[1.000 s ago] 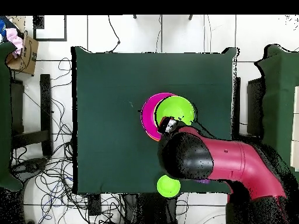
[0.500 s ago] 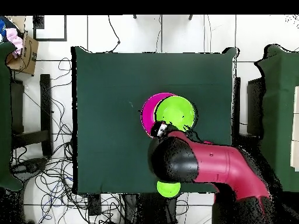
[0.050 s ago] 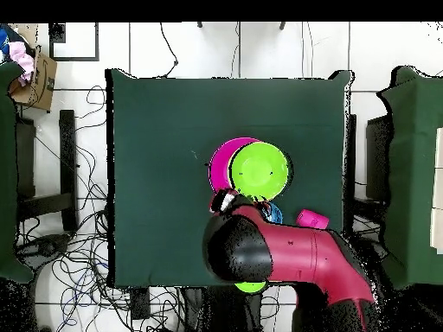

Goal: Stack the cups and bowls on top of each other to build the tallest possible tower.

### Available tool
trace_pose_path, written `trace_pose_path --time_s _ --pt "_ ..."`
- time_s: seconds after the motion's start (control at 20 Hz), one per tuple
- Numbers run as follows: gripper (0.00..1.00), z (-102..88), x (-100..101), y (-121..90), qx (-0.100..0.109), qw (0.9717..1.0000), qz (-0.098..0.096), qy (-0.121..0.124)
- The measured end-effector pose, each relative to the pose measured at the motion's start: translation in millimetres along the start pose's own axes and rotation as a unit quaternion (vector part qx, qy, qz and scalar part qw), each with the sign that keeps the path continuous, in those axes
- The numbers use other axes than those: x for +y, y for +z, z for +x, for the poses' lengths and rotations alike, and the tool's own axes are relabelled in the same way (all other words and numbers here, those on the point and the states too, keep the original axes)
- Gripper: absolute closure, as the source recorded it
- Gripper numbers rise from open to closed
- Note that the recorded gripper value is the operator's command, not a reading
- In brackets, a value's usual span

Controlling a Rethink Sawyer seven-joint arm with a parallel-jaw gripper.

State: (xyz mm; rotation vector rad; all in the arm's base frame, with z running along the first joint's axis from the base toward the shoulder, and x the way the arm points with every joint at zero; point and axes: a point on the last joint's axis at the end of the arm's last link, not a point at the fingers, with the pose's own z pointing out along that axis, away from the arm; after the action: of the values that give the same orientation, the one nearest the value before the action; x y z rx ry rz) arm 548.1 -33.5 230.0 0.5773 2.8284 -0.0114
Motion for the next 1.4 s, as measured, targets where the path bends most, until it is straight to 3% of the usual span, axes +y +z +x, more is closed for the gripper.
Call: trace_pose_path --time_s 0.7,1.4 --pt "0.0 27.9 -10.0 44.5 -0.008 0.9998 -0.001 0.02" --pt "0.0 73.3 -2.8 93.2 -0.015 0.9998 0.002 0.012"
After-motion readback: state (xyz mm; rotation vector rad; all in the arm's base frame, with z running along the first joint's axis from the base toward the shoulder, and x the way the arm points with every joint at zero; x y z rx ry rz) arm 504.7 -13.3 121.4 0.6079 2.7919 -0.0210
